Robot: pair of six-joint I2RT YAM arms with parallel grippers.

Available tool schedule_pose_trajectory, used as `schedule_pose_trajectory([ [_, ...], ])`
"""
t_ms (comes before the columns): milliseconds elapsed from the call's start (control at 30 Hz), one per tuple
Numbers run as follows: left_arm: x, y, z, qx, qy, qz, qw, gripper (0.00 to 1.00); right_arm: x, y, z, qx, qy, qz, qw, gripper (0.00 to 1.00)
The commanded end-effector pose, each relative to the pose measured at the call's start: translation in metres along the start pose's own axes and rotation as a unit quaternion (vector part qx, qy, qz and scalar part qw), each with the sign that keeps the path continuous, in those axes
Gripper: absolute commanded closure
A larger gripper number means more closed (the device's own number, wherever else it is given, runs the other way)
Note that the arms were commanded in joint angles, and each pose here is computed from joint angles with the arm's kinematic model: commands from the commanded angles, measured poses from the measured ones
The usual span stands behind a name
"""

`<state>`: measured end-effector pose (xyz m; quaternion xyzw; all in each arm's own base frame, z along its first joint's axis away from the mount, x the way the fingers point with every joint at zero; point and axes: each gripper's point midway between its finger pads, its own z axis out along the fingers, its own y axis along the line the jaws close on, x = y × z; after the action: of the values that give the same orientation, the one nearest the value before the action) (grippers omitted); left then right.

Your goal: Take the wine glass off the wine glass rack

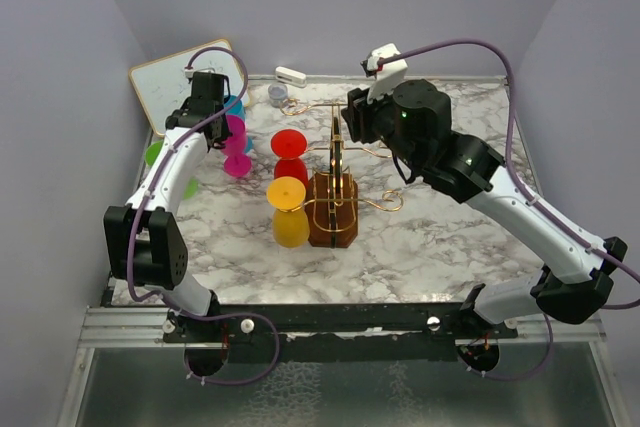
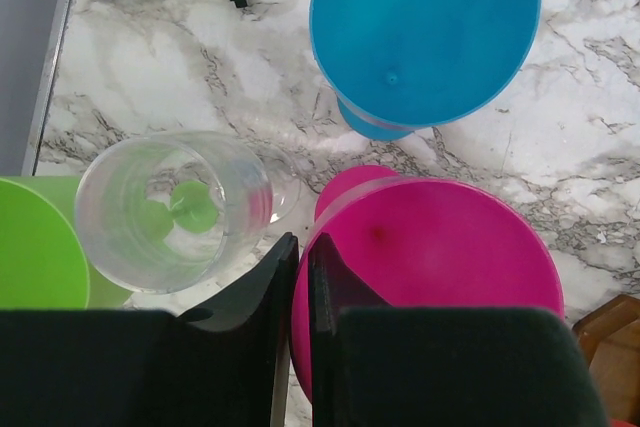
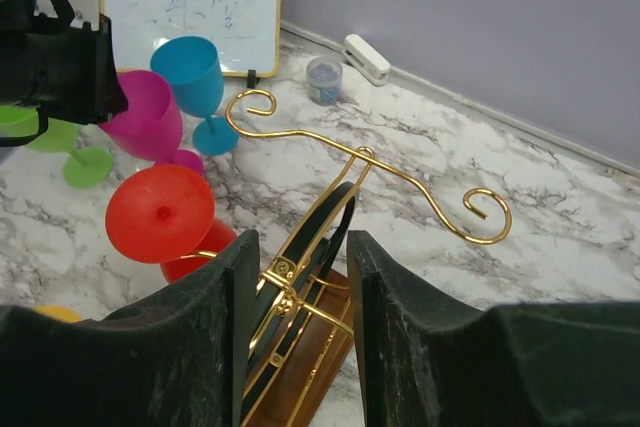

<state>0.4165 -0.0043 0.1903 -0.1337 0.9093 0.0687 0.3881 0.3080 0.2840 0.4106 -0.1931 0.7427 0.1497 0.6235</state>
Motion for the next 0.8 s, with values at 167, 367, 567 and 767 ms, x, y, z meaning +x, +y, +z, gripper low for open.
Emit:
schedule_pose_trajectory([
  [167, 0.002, 0.003, 0.012, -0.014, -0.002, -0.009, 1.000, 0.78, 0.000, 0.010, -0.006, -0.028, 0.000, 0.020, 0.999, 0.60],
  [367, 0.003, 0.000, 0.011, -0.002, 0.004, -0.015, 1.000, 0.74, 0.006, 0.010, -0.004, -0.028, 0.008, 0.017, 0.999, 0.60],
  [567, -0.023, -0.001, -0.019, 0.017, -0.032, -0.031, 0.999, 0.73, 0.010, 0.011, -0.003, -0.029, 0.010, 0.018, 0.999, 0.59],
  [767, -0.053, 0.004, -0.065, 0.035, -0.082, -0.052, 0.995, 0.72, 0.009, 0.026, 0.002, -0.063, 0.015, 0.013, 0.998, 0.59],
])
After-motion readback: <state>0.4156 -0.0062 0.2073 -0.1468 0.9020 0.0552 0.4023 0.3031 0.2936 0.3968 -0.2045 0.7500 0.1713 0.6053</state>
